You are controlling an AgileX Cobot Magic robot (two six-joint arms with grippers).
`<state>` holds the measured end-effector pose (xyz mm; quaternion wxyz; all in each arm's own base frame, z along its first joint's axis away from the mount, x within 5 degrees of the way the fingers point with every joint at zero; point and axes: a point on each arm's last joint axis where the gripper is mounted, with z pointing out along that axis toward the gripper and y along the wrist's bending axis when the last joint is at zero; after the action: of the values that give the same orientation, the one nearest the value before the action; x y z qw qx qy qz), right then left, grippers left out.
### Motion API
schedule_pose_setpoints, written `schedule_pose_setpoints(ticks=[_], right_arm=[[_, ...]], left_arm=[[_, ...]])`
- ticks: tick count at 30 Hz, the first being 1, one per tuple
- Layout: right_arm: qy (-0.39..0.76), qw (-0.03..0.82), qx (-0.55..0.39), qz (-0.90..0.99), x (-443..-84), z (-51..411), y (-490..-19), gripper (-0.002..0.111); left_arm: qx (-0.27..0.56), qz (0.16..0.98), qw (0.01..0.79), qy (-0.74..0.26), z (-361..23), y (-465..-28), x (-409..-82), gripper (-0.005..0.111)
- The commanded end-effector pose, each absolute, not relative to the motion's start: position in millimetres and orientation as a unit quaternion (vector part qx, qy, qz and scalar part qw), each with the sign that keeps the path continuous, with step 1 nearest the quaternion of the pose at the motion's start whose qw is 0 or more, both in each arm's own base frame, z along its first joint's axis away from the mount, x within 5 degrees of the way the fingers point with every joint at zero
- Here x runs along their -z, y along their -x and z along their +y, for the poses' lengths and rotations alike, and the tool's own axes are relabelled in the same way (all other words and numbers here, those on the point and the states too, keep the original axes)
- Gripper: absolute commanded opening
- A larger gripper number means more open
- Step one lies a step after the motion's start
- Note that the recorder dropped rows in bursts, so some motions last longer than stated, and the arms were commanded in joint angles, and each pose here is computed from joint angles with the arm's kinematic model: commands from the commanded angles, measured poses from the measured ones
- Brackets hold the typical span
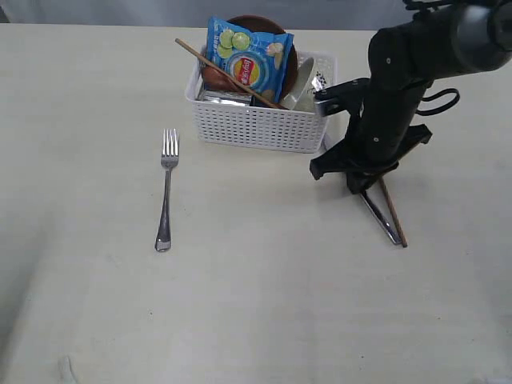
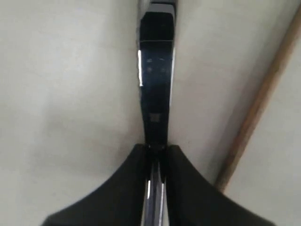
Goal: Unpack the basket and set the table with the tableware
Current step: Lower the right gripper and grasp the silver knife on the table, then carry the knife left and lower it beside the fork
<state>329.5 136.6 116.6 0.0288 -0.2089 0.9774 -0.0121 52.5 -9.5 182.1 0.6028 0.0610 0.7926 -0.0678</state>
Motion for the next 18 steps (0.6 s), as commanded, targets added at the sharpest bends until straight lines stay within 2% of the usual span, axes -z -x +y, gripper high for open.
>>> schedule_pose_setpoints(ticks=[1,7,18], right_arm=[[0.213,0.028,0.013,0.977,-114.1,135.7,-328.5,0.000],[0.206,0.021,-0.009,0.978,-126.0,138.2,-323.7,0.000],[0.144,0.119,-0.038,0.982,-214.6,131.9,-307.8,0.000]], left_arm=[[0.068,0.789,0.607,-0.063,-9.5,-52.6,-182.1,0.000],[0.068,0.789,0.607,-0.063,-9.5,-52.6,-182.1,0.000],[0.068,0.789,0.607,-0.063,-9.5,-52.6,-182.1,0.000]])
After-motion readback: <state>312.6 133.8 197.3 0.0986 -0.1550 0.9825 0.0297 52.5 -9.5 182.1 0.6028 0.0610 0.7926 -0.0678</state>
